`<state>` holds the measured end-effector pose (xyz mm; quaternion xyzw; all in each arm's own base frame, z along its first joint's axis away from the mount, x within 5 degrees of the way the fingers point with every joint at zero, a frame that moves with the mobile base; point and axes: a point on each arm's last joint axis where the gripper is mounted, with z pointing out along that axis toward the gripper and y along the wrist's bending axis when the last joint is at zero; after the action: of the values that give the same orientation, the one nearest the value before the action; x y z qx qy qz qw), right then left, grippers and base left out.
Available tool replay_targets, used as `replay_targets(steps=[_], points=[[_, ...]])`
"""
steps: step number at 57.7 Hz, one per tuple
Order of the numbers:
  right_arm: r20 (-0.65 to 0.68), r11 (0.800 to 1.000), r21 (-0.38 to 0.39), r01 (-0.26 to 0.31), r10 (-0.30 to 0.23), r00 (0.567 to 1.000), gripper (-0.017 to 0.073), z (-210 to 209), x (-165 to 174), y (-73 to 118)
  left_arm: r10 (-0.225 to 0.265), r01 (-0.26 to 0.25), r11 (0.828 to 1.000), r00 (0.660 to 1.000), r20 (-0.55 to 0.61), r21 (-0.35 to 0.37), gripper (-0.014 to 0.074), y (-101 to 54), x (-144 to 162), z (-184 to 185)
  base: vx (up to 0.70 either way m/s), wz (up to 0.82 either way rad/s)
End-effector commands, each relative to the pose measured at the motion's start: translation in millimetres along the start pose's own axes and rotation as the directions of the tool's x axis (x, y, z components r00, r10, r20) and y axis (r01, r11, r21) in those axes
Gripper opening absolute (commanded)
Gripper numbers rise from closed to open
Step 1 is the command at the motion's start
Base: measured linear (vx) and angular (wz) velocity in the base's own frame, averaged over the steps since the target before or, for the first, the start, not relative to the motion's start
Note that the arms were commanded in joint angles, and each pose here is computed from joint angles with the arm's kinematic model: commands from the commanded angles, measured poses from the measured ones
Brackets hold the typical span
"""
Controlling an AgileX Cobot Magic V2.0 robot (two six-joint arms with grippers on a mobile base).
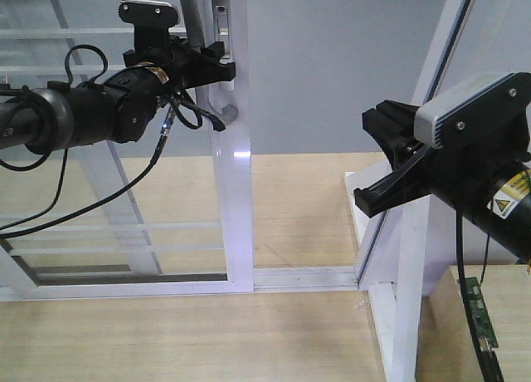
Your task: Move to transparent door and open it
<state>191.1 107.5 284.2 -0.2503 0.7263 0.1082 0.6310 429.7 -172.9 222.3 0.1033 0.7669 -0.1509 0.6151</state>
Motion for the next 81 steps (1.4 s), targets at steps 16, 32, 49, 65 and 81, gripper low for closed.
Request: replay_targets(steps=[16, 32, 49, 65, 81], points=[[0.13, 1.0, 0.029, 0.004, -0.008, 0.991, -0.0006, -4, -21, -4.4, -0.006, 0.004, 1.0, 0.991, 0.137, 0.018, -0.0008, -7.4, -48, -16, 0.0, 0.0], [0.13, 1.0, 0.029, 0.002, -0.006, 0.991, -0.0006, -4, -21, -4.4, 0.074, -0.074, 0.997, 0.995, 0.069, -0.013, 0.0, 0.0, -72, -38, 0.0, 0.0], [0.13, 1.0, 0.028, -0.005, 0.001, 0.991, -0.0006, -4, -21, -4.4, 0.06, -0.06, 0.995, 0.998, 0.0, -0.075, 0.0, 25.6, -90, -58, 0.0, 0.0], [0.13, 1.0, 0.028, -0.006, 0.002, 0.991, -0.0006, -4, -21, -4.4, 0.047, -0.047, 0.99, 0.999, 0.0, -0.136, 0.0, 50.2, -103, -72, 0.0, 0.0], [0.125, 1.0, 0.027, -0.01, 0.006, 0.992, -0.0006, -4, -20, -4.4, 0.079, -0.095, 0.983, 0.992, -0.099, -0.159, 0.0, 56.9, -116, -98, 0.0, 0.0]])
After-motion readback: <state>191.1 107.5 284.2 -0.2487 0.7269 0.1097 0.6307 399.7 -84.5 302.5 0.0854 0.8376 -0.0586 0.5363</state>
